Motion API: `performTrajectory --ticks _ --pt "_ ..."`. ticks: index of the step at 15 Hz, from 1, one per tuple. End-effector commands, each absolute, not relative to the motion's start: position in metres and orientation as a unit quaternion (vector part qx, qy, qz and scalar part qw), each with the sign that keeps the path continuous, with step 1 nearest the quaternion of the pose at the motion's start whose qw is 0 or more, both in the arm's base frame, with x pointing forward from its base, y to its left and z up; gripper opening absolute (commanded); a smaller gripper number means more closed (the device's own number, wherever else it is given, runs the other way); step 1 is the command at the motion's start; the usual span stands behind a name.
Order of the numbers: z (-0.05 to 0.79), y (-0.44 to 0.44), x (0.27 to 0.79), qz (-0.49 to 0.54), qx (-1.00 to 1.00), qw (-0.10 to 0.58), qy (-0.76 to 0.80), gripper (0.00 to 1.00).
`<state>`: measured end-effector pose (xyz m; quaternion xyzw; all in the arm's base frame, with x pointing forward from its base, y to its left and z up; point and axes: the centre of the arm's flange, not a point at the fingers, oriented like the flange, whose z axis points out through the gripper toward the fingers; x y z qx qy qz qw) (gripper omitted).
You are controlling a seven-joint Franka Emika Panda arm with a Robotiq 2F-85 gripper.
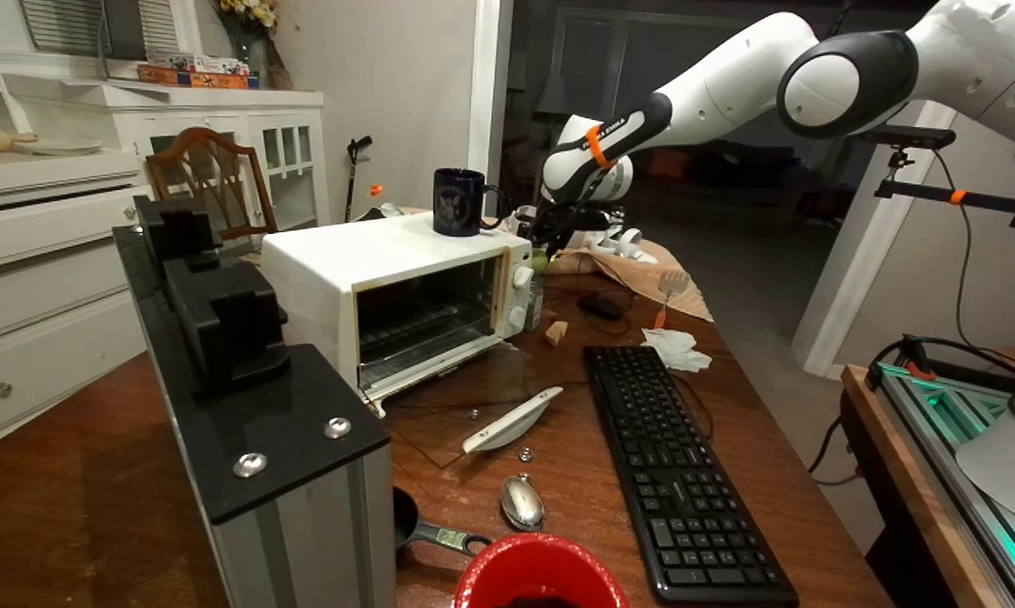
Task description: Pick up the tennis ball and place it to the right of the oven
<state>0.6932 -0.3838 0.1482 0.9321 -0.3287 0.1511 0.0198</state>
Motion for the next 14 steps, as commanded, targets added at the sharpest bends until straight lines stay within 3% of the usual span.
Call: performTrajectory --ticks 1,14 --pt "0.131 -0.394 0.711 0.163 0.923 0.027 -0.348 0.42" --pt "0.115 -0.392 0.715 0.168 0.926 0.026 -0.337 0.42"
